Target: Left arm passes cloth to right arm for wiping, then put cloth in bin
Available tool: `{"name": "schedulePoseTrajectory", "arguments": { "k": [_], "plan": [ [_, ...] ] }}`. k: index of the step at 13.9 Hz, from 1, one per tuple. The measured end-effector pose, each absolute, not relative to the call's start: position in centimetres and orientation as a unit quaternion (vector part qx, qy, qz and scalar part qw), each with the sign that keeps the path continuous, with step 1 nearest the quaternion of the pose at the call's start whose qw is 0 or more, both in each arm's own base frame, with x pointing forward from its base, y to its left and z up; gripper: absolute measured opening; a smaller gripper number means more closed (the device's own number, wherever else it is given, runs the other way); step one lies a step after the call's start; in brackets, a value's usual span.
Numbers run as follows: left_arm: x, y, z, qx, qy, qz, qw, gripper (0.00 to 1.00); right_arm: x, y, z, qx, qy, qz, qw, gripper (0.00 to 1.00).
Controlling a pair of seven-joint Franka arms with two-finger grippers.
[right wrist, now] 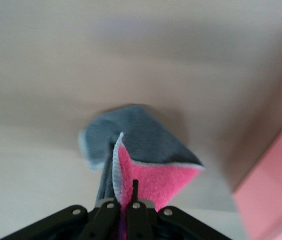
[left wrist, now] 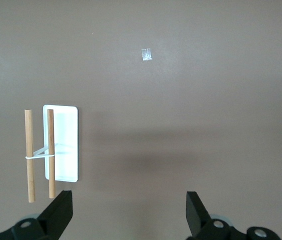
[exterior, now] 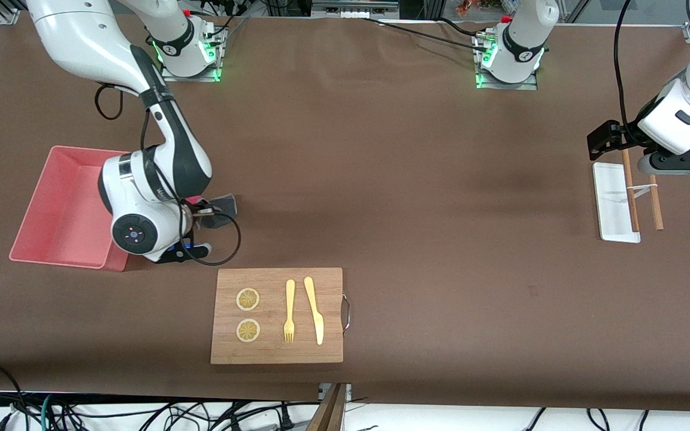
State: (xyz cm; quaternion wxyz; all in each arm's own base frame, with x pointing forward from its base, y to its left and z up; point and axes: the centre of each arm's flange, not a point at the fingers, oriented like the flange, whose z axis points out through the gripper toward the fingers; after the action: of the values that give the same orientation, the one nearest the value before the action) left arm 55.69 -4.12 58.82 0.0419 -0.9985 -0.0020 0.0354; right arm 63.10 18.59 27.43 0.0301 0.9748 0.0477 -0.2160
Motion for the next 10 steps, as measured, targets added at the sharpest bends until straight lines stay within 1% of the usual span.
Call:
{"name": "schedulePoseTrajectory", "arguments": {
  "k": [2,4,7,10],
  "plan": [
    [55.3,-4.2,58.6,-0.998,-0.013,0.051,0.039,1.00,62.9,20.4,27.4,0.977,0.013,-0.214,0.001,0.02],
    [55.0,-4.3,58.3,-0.997,-0.019,0.061,0.038,1.00,62.2,23.5,27.6,0.977,-0.026,-0.210,-0.013,0.02],
    [54.7,-4.4,57.6,-0.997,-0.020,0.068,0.034,1.00,60.2,30.8,27.7,0.975,-0.088,-0.200,-0.041,0.02],
    [54.8,-4.7,57.7,-0.997,-0.021,0.065,0.020,1.00,57.9,36.7,27.1,0.972,-0.134,-0.187,-0.050,0.02]
  ]
}}
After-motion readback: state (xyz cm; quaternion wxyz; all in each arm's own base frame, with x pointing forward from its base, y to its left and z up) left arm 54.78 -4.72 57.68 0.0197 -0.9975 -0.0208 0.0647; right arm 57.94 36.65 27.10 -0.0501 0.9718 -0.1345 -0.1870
